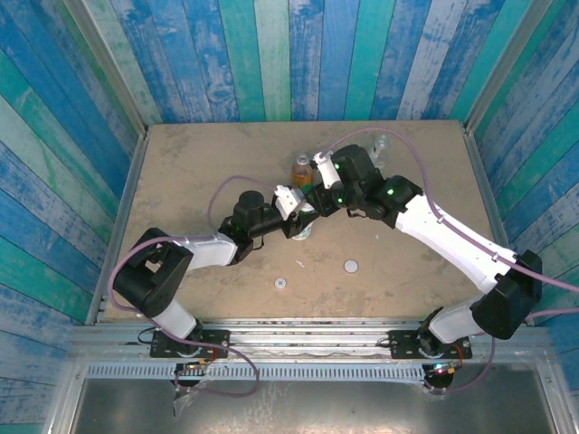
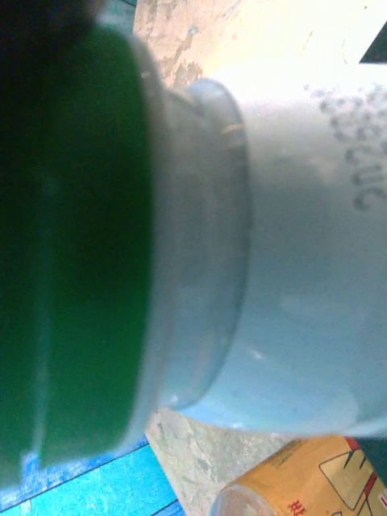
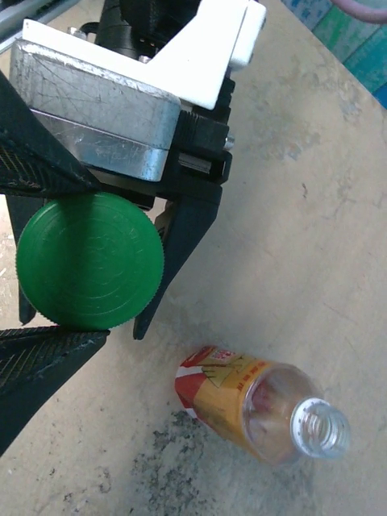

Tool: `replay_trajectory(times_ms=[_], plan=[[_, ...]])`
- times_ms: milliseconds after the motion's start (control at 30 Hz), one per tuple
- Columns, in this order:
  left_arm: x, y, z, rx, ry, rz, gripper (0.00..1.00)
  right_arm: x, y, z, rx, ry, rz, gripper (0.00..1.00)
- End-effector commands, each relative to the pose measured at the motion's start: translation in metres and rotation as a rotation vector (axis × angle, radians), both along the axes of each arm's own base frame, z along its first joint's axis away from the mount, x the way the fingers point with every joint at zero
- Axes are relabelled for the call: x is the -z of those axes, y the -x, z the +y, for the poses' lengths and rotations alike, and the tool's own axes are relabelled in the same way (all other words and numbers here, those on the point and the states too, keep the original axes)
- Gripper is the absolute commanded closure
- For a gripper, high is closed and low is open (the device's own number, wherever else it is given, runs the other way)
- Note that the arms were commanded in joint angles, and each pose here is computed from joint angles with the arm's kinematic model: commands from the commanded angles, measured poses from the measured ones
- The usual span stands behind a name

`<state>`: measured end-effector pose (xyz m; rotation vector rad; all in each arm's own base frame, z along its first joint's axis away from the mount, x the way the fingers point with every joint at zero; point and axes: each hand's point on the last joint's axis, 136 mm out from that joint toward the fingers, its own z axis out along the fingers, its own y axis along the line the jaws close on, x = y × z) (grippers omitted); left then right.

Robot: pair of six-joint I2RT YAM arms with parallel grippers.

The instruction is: Screw on the bottle caps

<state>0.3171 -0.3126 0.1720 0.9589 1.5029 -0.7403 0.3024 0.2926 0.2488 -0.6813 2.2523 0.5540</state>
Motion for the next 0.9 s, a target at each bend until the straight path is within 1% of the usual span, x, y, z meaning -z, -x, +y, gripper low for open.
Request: replay_trajectory(times_ms=[0, 33, 67, 133, 200, 233, 267, 300, 367, 433, 533, 667, 867], plan=[[-0.03, -0.016, 0.007, -0.077, 0.056, -0.087, 0.52, -0.004, 0.012, -0.012, -0.026, 0.022, 0.022, 0.58], [-0.032, -0.01, 0.007, -0.046, 0.081, -0.083, 0.52, -0.013, 0.015, -0.011, -0.079, 0.012, -0.003, 0.51], [-0.034, -0.003, 0.008, -0.015, 0.106, -0.073, 0.52, -0.019, 0.018, -0.012, -0.127, 0.01, -0.028, 0.47], [-0.039, 0.013, 0.008, 0.088, 0.148, -0.054, 0.52, -0.03, 0.022, -0.018, -0.203, 0.008, -0.09, 0.38], [-0.039, 0.029, 0.004, 0.187, 0.154, -0.036, 0.52, -0.04, 0.029, -0.024, -0.296, -0.015, -0.138, 0.34], [-0.039, 0.037, 0.002, 0.236, 0.153, -0.031, 0.52, -0.043, 0.036, -0.024, -0.363, -0.034, -0.159, 0.32], [-0.04, 0.046, 0.0, 0.289, 0.154, -0.023, 0.52, -0.047, 0.052, -0.018, -0.47, -0.061, -0.192, 0.3], [-0.042, 0.055, -0.001, 0.342, 0.16, -0.019, 0.52, -0.051, 0.053, -0.024, -0.51, -0.074, -0.225, 0.29], [-0.048, 0.069, -0.002, 0.416, 0.179, -0.021, 0.52, -0.062, 0.07, -0.018, -0.631, -0.113, -0.285, 0.26], [-0.052, 0.079, -0.003, 0.471, 0.182, -0.02, 0.52, -0.071, 0.079, -0.014, -0.712, -0.144, -0.33, 0.26], [-0.057, 0.087, -0.003, 0.521, 0.186, -0.024, 0.52, -0.08, 0.084, -0.007, -0.78, -0.178, -0.357, 0.29], [-0.063, 0.092, -0.003, 0.557, 0.194, -0.036, 0.52, -0.079, 0.085, 0.002, -0.838, -0.219, -0.329, 0.32], [-0.068, 0.096, -0.007, 0.58, 0.195, -0.043, 0.52, -0.073, 0.083, 0.012, -0.875, -0.265, -0.275, 0.36]])
